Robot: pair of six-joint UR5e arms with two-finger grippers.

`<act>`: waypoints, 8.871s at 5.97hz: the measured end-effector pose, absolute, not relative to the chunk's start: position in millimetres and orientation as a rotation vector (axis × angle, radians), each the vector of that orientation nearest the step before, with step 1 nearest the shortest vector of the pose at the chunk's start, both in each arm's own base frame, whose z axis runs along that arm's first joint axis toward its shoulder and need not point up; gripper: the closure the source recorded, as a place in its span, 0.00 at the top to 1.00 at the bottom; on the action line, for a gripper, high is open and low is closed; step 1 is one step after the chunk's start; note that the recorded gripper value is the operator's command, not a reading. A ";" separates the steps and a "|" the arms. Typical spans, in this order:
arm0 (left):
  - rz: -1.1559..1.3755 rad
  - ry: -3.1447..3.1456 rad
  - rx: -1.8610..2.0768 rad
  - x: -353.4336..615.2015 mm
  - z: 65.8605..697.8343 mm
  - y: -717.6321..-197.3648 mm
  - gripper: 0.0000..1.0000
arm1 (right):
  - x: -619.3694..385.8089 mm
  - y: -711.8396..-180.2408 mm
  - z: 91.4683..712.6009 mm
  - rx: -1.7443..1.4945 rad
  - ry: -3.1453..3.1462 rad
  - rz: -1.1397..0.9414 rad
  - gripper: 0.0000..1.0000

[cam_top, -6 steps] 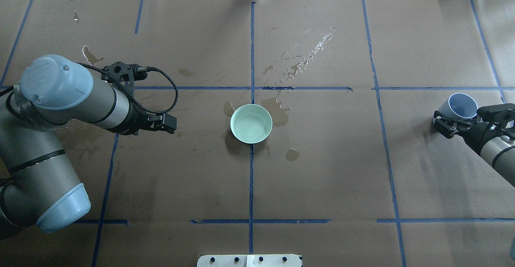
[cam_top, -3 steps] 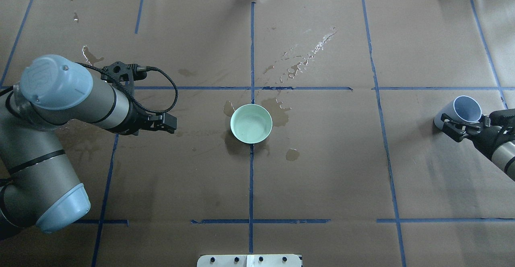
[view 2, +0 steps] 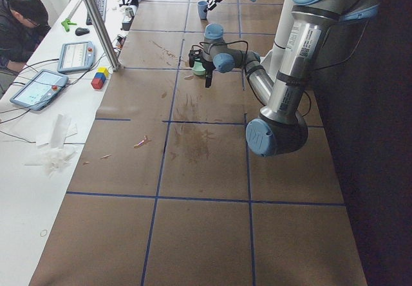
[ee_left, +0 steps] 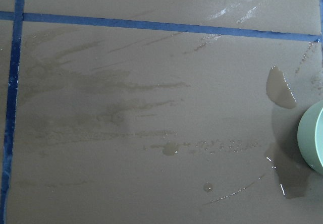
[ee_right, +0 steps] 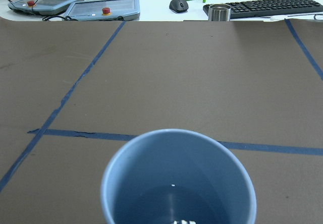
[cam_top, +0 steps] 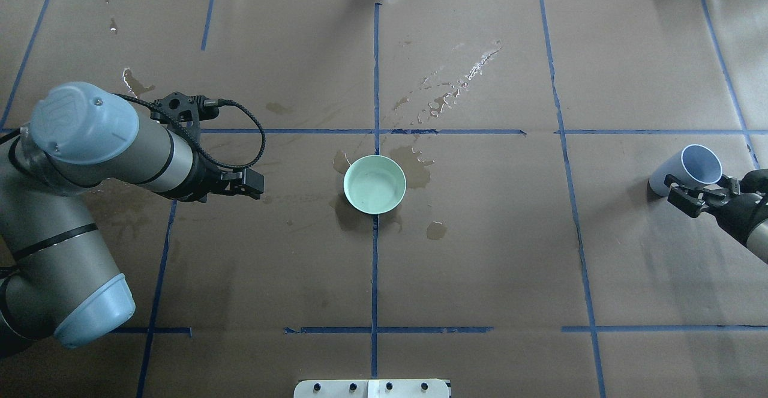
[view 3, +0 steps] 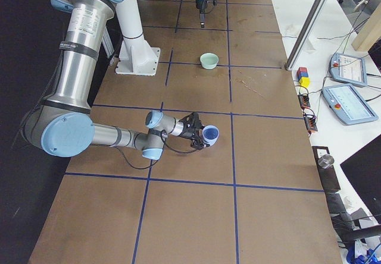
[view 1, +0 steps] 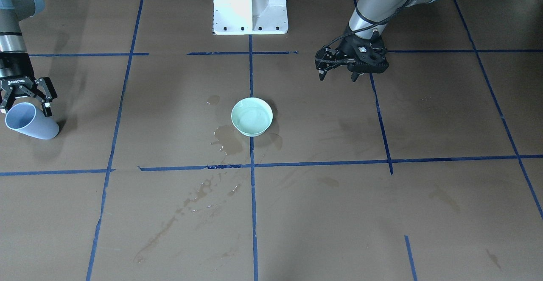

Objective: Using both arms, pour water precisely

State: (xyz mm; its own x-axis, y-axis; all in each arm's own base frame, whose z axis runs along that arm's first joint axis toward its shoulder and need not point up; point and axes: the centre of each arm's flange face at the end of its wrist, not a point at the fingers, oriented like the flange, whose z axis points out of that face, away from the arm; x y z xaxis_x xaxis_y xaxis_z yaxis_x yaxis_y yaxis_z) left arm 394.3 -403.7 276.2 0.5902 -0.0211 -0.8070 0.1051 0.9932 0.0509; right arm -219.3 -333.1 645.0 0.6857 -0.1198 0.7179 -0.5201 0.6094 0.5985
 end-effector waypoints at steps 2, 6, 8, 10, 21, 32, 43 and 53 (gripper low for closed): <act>-0.074 0.937 0.096 394.4 276.3 -403.7 1.00 | -209.1 -320.0 653.2 0.872 -0.830 0.236 1.00; -0.074 0.938 0.097 394.1 275.6 -403.6 1.00 | -169.8 -279.9 672.5 0.755 -0.922 0.131 1.00; -0.074 0.939 0.097 394.2 275.0 -403.6 1.00 | -130.8 -275.3 679.8 0.681 -0.960 0.065 1.00; -0.074 0.940 0.098 394.3 274.3 -403.7 1.00 | -67.9 -284.9 685.2 0.643 -0.983 0.013 1.00; -0.177 0.983 0.020 470.9 219.6 -415.5 1.00 | 100.8 -424.1 640.5 0.085 -0.786 -0.078 1.00; -0.348 0.959 -0.039 599.7 216.0 -442.7 0.10 | 101.0 -421.1 642.6 0.073 -0.784 -0.071 1.00; -0.145 1.015 0.001 369.3 309.8 -502.7 0.00 | 99.9 -420.1 644.8 0.067 -0.789 -0.067 1.00; -0.034 1.046 0.101 120.4 623.4 -466.5 0.01 | 98.5 -420.9 643.6 0.071 -0.789 -0.077 1.00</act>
